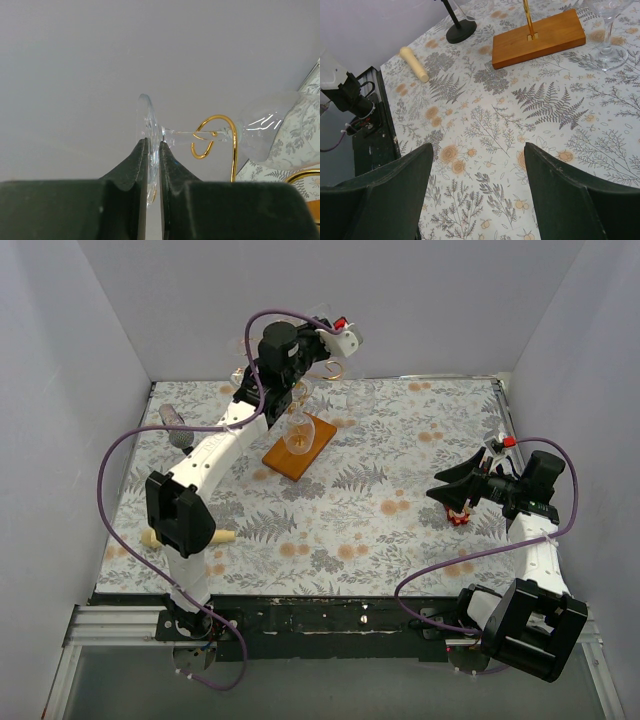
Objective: Place the wine glass upside down on the wine glass rack
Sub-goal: Turn the wine glass upside down at the wine rack.
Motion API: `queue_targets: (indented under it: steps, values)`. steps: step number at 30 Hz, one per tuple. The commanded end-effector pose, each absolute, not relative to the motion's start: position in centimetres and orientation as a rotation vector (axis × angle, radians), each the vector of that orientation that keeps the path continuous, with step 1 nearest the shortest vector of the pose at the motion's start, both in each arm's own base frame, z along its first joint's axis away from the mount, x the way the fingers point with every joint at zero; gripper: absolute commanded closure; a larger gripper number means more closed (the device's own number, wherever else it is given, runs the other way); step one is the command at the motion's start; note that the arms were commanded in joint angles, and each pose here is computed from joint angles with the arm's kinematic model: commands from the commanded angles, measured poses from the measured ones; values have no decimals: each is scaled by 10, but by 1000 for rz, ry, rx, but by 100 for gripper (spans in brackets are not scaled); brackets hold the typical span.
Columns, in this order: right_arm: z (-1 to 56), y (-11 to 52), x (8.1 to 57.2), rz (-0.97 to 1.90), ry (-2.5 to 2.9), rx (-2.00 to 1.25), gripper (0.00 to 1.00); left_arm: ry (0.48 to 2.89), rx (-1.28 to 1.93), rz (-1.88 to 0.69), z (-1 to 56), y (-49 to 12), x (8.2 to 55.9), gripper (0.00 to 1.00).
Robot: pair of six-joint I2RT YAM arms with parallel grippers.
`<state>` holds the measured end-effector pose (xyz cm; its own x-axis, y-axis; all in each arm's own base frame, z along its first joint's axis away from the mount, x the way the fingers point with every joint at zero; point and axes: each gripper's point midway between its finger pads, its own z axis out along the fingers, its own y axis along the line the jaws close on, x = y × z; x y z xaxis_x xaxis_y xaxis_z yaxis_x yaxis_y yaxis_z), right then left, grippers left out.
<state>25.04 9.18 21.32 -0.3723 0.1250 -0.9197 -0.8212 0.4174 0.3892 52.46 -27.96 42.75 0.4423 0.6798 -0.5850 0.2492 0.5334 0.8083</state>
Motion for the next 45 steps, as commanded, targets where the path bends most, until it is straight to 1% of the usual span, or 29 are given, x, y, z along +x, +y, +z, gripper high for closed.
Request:
queue_targets:
  steps: [1, 10, 29, 45]
  values:
    - [220, 92, 248, 1158, 1611, -652, 19, 1002, 907, 364, 478, -279, 515, 100]
    - [220, 93, 248, 1163, 1611, -652, 19, 1009, 913, 375, 469, -283, 521, 100]
    - [220, 93, 247, 1165, 1606, -656, 19, 1037, 897, 450, 461, -271, 532, 100]
    - [221, 93, 247, 1168, 1606, -656, 19, 1057, 997, 459, 446, -263, 529, 100]
